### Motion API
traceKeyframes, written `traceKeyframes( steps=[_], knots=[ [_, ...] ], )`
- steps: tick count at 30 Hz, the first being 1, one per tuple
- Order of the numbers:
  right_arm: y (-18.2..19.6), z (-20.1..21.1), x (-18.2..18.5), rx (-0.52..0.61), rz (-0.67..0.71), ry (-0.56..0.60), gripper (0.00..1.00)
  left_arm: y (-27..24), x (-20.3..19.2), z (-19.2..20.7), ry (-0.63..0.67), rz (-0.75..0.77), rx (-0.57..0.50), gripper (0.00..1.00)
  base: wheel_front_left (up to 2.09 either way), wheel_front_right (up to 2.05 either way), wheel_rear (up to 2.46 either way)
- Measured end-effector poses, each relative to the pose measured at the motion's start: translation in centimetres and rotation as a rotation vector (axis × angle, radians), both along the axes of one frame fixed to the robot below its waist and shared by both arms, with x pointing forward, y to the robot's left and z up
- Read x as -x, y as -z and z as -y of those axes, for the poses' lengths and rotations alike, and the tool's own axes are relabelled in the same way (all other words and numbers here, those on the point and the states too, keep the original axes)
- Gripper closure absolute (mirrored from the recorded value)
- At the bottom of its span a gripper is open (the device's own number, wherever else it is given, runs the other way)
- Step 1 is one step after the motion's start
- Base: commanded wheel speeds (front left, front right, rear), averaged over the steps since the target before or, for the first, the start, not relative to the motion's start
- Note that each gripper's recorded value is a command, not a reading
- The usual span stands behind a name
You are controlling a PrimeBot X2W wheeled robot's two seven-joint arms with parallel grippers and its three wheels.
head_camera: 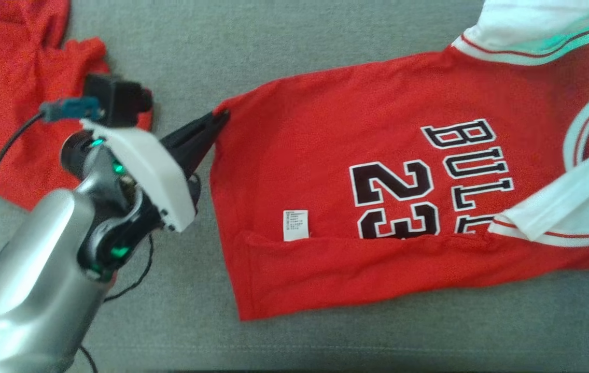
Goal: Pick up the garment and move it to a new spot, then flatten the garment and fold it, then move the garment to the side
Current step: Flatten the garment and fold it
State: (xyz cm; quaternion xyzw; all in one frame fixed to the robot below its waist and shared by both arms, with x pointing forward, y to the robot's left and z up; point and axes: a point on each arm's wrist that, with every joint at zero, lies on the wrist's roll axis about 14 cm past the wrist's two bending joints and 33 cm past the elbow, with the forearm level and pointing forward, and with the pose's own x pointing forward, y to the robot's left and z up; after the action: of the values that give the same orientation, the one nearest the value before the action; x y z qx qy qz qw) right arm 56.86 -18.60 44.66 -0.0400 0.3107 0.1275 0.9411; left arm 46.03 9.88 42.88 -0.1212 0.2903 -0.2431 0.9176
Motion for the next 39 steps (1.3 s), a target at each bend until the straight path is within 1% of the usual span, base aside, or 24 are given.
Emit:
traceKeyframes(
  steps=[6,11,15,19,20,21,22,24,25,26,28,29,30,33,36,39],
  knots=[
    [-1.9,1.7,4.1,-0.004,0.018,0.016,1.00,-1.7,2.0,-0.4,-0.004,0.033,0.009,1.00,0.00,0.00,0.00],
    [-2.5,3.6,8.0,0.003,0.006,0.059,1.00,-2.6,3.9,-0.4,0.001,0.044,0.010,1.00,0.00,0.00,0.00],
    [-0.7,3.6,11.6,-0.013,-0.076,0.072,1.00,-2.0,5.9,0.0,0.023,0.013,0.007,1.00,0.00,0.00,0.00],
    [1.1,3.8,14.3,-0.016,-0.147,0.089,1.00,-0.1,8.7,0.4,0.040,-0.072,0.006,1.00,0.00,0.00,0.00],
    [1.3,3.8,14.6,-0.005,-0.153,0.085,0.93,0.4,9.4,0.4,0.036,-0.096,0.003,0.91,0.00,0.00,0.00],
    [1.4,3.6,14.8,0.005,-0.156,0.078,0.07,1.0,10.0,0.4,0.033,-0.117,-0.005,0.52,0.00,0.00,0.00],
    [1.6,3.5,15.0,0.012,-0.161,0.071,0.00,1.6,10.8,0.4,0.040,-0.136,-0.021,0.00,0.00,0.00,0.00],
    [2.0,3.3,15.4,0.017,-0.176,0.061,0.00,2.7,11.9,0.3,0.041,-0.157,-0.052,0.00,0.00,0.00,0.00],
    [2.1,3.4,15.5,0.016,-0.179,0.066,0.00,2.9,11.6,-0.3,0.009,-0.128,-0.075,0.00,0.00,0.00,0.00],
    [1.9,3.7,15.4,0.014,-0.172,0.077,0.00,2.7,10.8,-1.1,-0.044,-0.075,-0.095,0.00,0.00,0.00,0.00],
    [1.6,4.5,15.0,0.014,-0.154,0.104,0.00,0.8,8.3,-2.3,-0.180,0.078,-0.080,0.00,0.00,0.00,0.00],
    [1.6,4.5,15.0,0.014,-0.154,0.104,0.00,0.8,8.3,-2.3,-0.180,0.078,-0.080,0.00,0.00,0.00,0.00],
    [1.7,4.9,14.9,0.019,-0.154,0.119,0.00,0.1,7.6,-2.3,-0.220,0.134,-0.065,0.00,0.00,0.00,0.00],
    [3.2,5.6,15.1,0.036,-0.194,0.156,0.00,-0.4,7.1,-1.5,-0.285,0.221,-0.032,0.00,0.00,0.00,0.00],
    [4.9,5.7,15.3,0.050,-0.249,0.169,0.00,-0.4,6.9,-1.6,-0.323,0.305,-0.052,0.00,0.00,0.00,0.00],
    [6.2,5.8,14.8,0.062,-0.288,0.182,0.00,-0.2,7.1,-1.0,-0.350,0.339,-0.048,0.00,0.00,0.00,0.00]
  ],
)
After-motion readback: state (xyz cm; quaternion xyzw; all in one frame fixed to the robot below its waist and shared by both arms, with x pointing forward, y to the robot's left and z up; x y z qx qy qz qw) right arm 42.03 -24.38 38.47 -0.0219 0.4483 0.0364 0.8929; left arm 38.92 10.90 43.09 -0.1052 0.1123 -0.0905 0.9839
